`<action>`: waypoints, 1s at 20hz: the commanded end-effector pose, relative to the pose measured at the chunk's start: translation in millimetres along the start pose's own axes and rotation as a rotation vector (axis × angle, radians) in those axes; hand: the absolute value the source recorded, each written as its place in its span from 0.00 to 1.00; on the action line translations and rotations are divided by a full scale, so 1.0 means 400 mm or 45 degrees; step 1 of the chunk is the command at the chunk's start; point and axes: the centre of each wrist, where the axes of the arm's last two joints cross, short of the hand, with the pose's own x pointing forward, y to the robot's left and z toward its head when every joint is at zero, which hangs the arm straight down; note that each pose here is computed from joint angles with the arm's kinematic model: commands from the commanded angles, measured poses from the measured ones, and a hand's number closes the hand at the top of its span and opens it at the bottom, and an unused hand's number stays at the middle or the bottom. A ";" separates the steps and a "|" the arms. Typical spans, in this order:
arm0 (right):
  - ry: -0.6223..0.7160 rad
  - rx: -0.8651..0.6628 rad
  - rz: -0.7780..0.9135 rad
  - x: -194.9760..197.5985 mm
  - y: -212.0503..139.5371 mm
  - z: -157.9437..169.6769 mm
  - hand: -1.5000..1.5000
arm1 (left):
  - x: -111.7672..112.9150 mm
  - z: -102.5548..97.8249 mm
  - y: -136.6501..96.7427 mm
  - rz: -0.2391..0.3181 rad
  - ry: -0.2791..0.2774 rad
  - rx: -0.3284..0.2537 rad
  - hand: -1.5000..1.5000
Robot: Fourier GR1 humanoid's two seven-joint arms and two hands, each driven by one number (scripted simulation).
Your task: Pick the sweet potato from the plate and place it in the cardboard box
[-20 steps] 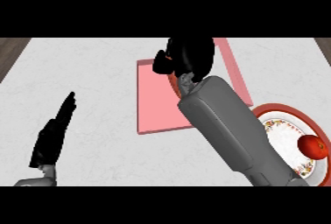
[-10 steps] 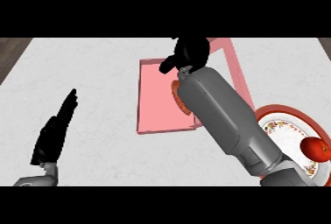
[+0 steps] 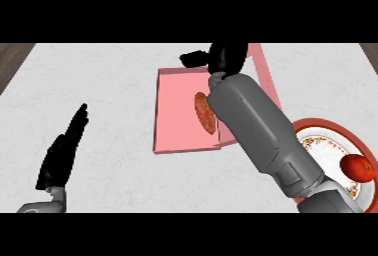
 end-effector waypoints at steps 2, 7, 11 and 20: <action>0.033 -0.209 -0.312 -0.033 -0.027 -0.009 0.00 | -0.009 0.013 0.019 -0.003 0.013 0.024 0.50; 0.028 -0.299 -0.477 -0.013 -0.132 -0.032 0.00 | -0.035 0.043 0.017 0.001 0.065 0.052 0.50; 0.078 -0.426 -0.479 -0.139 -0.181 -0.022 0.00 | -0.036 0.028 0.056 0.003 0.059 0.083 0.50; 0.031 -0.451 -0.474 -0.302 -0.507 0.062 0.00 | -0.017 0.045 0.008 0.009 0.051 0.074 0.50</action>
